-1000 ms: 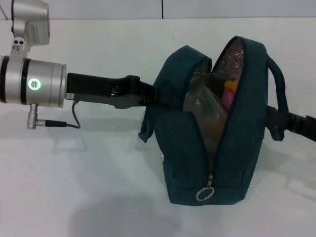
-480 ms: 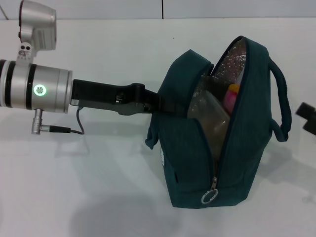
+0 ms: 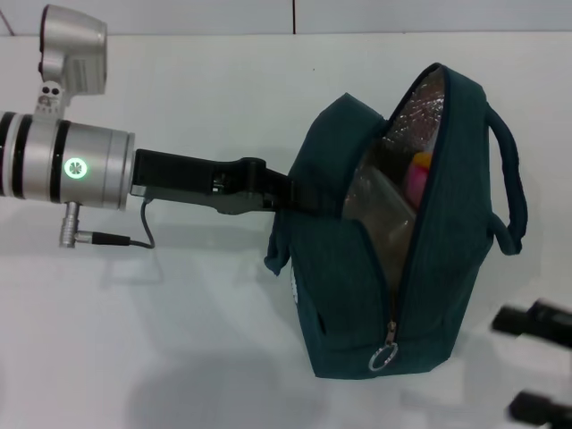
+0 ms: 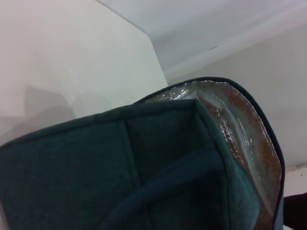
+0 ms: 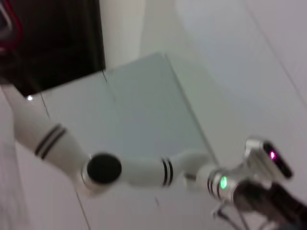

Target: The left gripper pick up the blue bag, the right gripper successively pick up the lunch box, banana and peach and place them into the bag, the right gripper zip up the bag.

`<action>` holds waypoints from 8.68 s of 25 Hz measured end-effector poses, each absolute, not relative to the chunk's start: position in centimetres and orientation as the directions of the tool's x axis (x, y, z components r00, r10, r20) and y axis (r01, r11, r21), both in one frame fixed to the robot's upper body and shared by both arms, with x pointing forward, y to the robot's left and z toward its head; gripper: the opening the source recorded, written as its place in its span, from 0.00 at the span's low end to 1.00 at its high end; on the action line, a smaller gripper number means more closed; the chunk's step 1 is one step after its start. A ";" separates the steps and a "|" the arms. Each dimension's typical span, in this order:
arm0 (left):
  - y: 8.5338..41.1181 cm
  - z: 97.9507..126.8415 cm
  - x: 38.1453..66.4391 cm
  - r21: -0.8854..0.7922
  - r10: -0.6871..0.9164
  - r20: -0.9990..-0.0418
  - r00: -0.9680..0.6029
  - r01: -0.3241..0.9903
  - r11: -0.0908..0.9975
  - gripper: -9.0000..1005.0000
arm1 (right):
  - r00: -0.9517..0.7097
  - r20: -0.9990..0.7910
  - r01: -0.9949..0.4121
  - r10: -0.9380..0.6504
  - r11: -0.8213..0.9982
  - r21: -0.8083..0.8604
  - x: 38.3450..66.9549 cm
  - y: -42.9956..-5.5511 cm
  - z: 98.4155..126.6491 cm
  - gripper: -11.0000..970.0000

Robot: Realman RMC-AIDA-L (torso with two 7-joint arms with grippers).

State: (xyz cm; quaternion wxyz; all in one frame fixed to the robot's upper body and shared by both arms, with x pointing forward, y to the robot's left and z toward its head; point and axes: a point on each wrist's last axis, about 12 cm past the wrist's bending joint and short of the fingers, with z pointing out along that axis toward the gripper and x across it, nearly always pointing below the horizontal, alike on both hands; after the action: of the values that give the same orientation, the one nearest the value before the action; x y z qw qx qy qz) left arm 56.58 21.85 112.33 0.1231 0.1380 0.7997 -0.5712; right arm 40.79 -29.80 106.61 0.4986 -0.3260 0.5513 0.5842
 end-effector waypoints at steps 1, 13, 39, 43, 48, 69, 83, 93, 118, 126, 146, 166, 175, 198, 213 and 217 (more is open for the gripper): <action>21.8 112.3 56.5 -0.880 0.081 -0.354 -0.932 0.361 0.307 0.04 | -0.302 -0.933 -0.938 0.196 0.115 0.327 40.8 -29.4 106.1 0.80; 21.2 112.3 56.5 -0.880 0.090 -0.361 -0.928 0.371 0.297 0.04 | -0.358 -0.932 -0.917 -0.055 0.210 0.339 43.1 -26.4 102.3 0.79; 21.3 112.2 56.4 -0.881 0.087 -0.362 -0.928 0.371 0.294 0.04 | -0.330 -0.938 -0.935 -0.107 0.171 0.309 44.5 -24.1 102.2 0.79; 21.3 112.2 56.4 -0.881 0.087 -0.361 -0.928 0.370 0.294 0.04 | -0.342 -0.935 -0.928 -0.095 0.192 0.320 44.4 -24.4 102.1 0.79; 21.3 112.2 56.4 -0.881 0.087 -0.361 -0.928 0.370 0.294 0.04 | -0.347 -0.935 -0.923 -0.080 0.205 0.325 44.2 -24.6 102.0 0.79; 21.2 112.3 56.3 -0.881 0.097 -0.363 -0.927 0.376 0.286 0.04 | -0.362 -0.930 -0.906 -0.066 0.259 0.334 44.6 -24.8 101.8 0.12; 21.3 112.3 56.3 -0.880 0.093 -0.369 -0.925 0.380 0.286 0.04 | -0.342 -0.939 -0.889 0.037 0.311 0.336 43.7 -26.7 102.5 0.03; 21.4 112.3 56.4 -0.871 0.094 -0.388 -0.917 0.398 0.287 0.04 | -0.302 -0.947 -0.901 0.113 0.290 0.322 43.9 -27.0 103.7 0.03; 21.1 111.8 56.0 -0.825 0.048 -0.527 -0.848 0.524 0.212 0.04 | -0.098 -0.947 -0.945 0.305 0.270 0.185 46.1 -25.7 107.0 0.03; 22.4 112.0 54.7 -0.750 -0.080 -0.661 -0.746 0.651 0.116 0.21 | -0.101 -0.949 -0.948 0.300 0.259 0.183 46.3 -25.4 107.1 0.03; 24.9 109.6 49.0 -0.528 -0.246 -0.828 -0.504 0.848 0.041 0.87 | -0.061 -0.944 -0.960 0.325 0.241 0.145 49.4 -23.9 109.0 0.03; 24.8 106.1 48.7 -0.358 -0.223 -0.928 -0.298 0.881 0.310 0.89 | -0.040 -0.962 -0.966 0.271 0.235 0.106 52.9 -21.6 110.4 0.03; 23.3 105.5 49.7 -0.342 -0.195 -0.937 -0.291 0.880 0.330 0.88 | -0.035 -0.962 -0.963 0.272 0.249 0.106 53.2 -21.6 110.5 0.03; 22.7 104.9 49.5 -0.283 -0.141 -0.958 -0.250 0.902 0.326 0.23 | -0.029 -0.958 -0.962 0.286 0.251 0.104 53.2 -21.6 110.7 0.03; 22.2 104.8 49.4 -0.273 -0.092 -0.962 -0.257 0.920 0.283 0.08 | -0.027 -0.932 -0.960 0.361 0.251 0.125 53.2 -22.1 111.5 0.03; 22.1 104.7 49.2 -0.276 -0.083 -0.961 -0.264 0.921 0.275 0.08 | -0.035 -0.919 -0.953 0.393 0.265 0.149 53.4 -22.3 111.7 0.03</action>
State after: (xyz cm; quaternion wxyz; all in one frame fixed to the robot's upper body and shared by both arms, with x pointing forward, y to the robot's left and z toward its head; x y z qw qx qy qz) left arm 49.23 22.10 104.70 0.5038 0.3382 0.6194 -0.4982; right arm 53.38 -22.34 111.69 0.6316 -0.2896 0.4835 0.5324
